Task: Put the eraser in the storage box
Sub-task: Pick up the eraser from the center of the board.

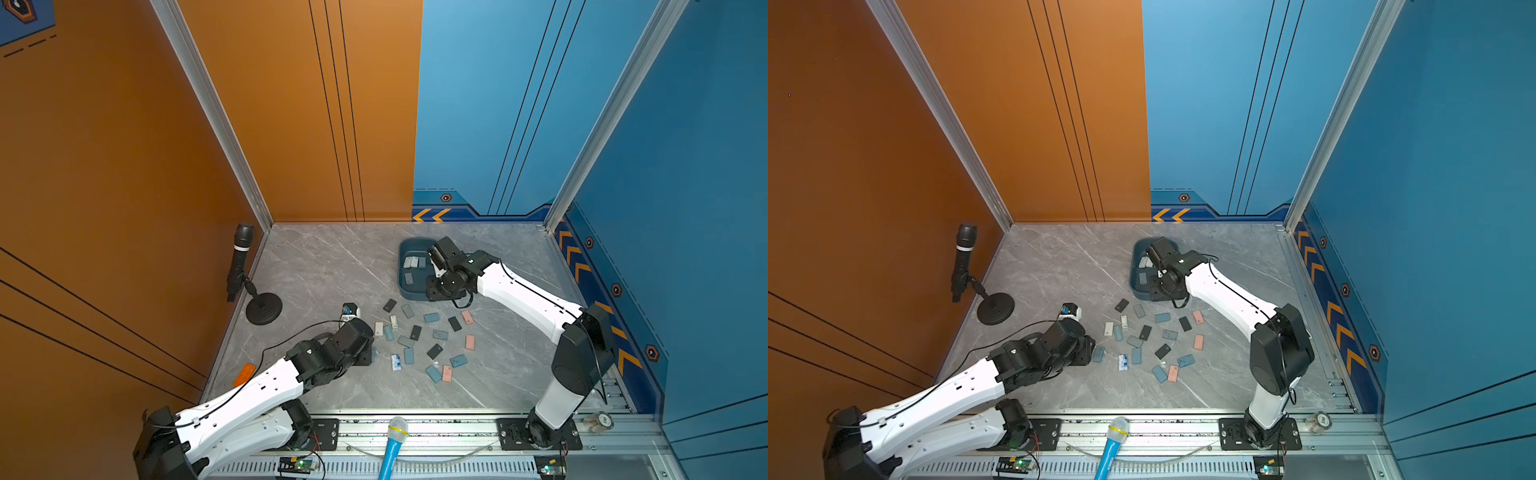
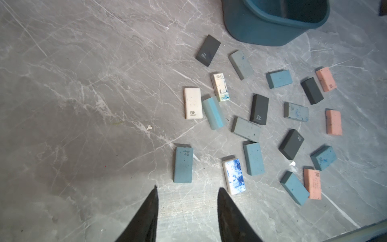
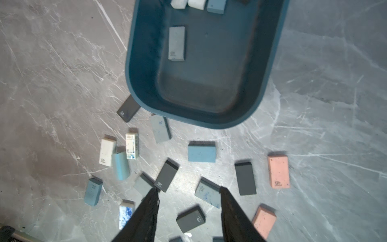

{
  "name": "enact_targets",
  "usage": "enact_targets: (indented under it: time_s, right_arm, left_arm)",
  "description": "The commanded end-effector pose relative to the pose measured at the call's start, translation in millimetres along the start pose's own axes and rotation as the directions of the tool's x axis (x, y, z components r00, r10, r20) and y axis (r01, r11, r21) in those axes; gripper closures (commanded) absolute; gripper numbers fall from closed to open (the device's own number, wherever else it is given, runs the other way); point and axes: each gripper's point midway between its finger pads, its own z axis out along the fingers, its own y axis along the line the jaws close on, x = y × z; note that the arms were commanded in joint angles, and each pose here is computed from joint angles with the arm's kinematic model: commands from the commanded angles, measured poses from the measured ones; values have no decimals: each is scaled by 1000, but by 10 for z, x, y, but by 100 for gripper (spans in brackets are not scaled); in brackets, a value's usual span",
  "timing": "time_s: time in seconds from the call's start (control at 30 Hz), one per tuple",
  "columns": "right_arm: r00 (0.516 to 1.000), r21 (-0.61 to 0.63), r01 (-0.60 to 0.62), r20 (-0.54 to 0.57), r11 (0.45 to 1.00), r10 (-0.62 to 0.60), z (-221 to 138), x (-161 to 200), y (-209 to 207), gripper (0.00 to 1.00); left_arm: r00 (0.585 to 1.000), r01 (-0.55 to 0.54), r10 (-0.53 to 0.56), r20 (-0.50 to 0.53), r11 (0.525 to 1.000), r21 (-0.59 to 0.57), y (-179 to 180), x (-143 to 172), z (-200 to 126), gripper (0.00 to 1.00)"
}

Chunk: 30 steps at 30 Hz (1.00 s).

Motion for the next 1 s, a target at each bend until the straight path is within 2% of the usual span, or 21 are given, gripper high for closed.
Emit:
enact_targets:
  time_s: [0.0, 0.3, 0.53, 0.73, 0.97]
  right_arm:
    - [996, 27, -69, 65, 997, 67, -68, 5, -190, 52]
    - [984, 37, -167, 66, 985, 165, -38, 311, -545, 52]
    - [974, 25, -217, 67, 976, 215, 26, 437, -693, 52]
    - [971, 22, -230, 66, 973, 228, 46, 471, -749, 52]
    - [966, 23, -254, 67, 967, 252, 63, 529, -813, 52]
  left_arm:
    - [999, 3, -3, -45, 1000, 5, -75, 43, 0, 52]
    - [990, -60, 56, -131, 998, -23, -215, 89, 161, 45]
    - [973, -106, 78, -219, 987, -121, -116, 208, 344, 41]
    - [947, -140, 89, -309, 980, -144, -100, 361, 510, 41]
    - [943, -132, 61, -327, 971, -201, 18, 413, 612, 42]
